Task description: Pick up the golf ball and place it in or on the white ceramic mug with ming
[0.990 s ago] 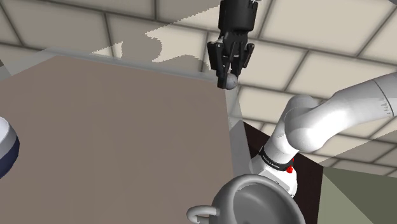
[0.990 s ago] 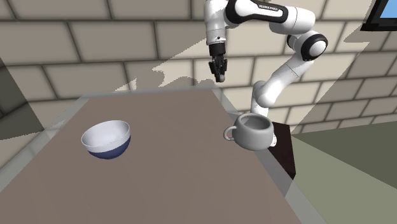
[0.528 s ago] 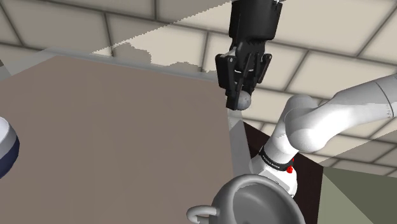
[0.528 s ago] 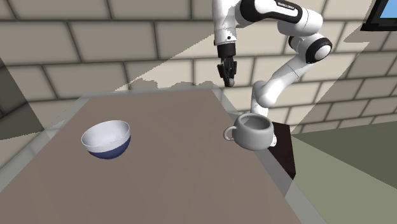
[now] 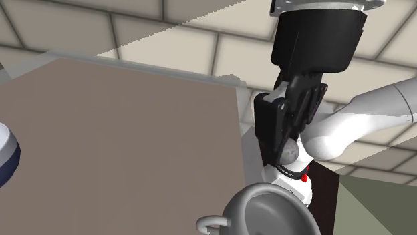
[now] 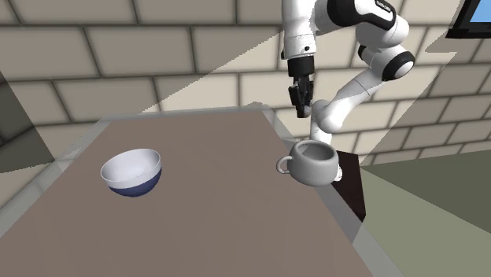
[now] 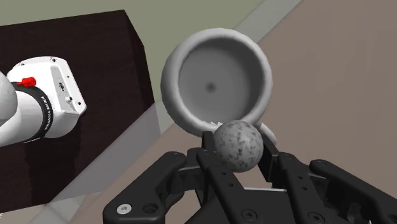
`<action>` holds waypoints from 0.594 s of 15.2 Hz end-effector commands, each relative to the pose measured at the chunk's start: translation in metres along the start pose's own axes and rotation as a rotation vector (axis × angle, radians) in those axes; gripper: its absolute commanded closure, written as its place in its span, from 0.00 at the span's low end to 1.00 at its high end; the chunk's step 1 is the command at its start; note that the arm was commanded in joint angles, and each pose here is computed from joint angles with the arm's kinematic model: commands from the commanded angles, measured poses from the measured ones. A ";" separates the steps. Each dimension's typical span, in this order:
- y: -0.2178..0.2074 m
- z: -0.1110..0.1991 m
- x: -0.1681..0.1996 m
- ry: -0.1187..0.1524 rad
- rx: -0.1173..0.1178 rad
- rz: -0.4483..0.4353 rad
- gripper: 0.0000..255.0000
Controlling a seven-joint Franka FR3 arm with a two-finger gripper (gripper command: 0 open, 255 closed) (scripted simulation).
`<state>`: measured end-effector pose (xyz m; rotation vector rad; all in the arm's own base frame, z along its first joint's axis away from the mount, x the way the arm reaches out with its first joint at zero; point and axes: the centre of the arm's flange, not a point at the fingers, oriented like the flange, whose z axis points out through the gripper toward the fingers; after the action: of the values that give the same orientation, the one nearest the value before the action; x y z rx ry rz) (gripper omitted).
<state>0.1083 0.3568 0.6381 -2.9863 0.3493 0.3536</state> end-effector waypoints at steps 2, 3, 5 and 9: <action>-0.028 0.010 -0.042 -0.001 0.000 0.001 1.00; -0.028 0.015 -0.040 -0.001 0.000 0.001 1.00; -0.027 0.025 -0.038 -0.001 0.000 0.001 1.00; -0.025 0.046 -0.033 -0.001 0.000 0.001 1.00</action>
<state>0.0733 0.3932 0.6096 -2.9860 0.3504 0.3554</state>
